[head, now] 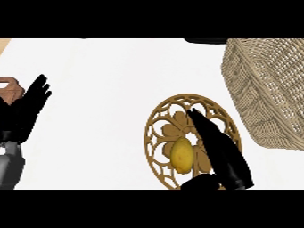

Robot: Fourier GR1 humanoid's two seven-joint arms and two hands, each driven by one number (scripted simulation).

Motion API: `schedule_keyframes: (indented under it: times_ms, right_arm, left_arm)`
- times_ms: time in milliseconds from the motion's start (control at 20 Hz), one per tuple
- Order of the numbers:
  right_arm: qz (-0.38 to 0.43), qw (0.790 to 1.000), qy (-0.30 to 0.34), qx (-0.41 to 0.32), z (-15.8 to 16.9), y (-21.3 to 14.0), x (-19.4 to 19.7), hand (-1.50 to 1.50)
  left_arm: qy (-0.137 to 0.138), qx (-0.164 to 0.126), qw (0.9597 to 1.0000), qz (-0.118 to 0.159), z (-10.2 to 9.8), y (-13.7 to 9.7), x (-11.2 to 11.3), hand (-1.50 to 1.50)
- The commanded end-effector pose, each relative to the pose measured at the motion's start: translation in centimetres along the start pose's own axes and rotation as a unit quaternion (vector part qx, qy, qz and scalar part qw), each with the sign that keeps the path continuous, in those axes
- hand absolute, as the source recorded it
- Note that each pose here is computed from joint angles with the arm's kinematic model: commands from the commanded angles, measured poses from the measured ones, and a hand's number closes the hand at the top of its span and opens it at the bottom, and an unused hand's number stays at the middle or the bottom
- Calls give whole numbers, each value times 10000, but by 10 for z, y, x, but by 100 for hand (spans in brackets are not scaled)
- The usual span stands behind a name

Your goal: Pick the lemon from the placemat and place it in the basket

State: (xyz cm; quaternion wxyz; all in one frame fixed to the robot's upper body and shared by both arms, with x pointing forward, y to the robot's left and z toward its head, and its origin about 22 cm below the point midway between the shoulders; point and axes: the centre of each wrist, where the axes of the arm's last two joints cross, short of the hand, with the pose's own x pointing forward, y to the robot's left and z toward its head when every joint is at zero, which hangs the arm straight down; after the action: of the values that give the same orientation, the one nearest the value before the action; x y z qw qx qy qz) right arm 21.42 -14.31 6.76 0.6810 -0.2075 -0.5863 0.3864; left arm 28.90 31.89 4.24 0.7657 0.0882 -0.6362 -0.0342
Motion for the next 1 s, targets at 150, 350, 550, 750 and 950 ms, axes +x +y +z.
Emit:
schedule_keyframes:
  times_ms: [150, 350, 550, 750, 950]
  right_arm:
    - [284, 9992, 235, -121, 11, 34, 5, -150]
    - [404, 9986, 328, -19, 7, 29, 5, -150]
    - [498, 9983, 304, -17, -16, 32, 5, -150]
    - [1151, 9929, 185, 251, -25, 41, -2, 150]
    - [1139, 9932, 106, 213, -20, 65, -3, 150]
  left_arm:
    - [-22, -34, 10000, -15, 2, 7, -9, 0]
    - [79, -10, 10000, 36, -3, 6, 7, 0]
    - [-49, 41, 10000, -14, -6, -14, -6, 0]
    - [-5, 4, 10000, 11, 2, 4, 9, 0]
    - [-37, -73, 9999, 79, -1, -18, -10, 0]
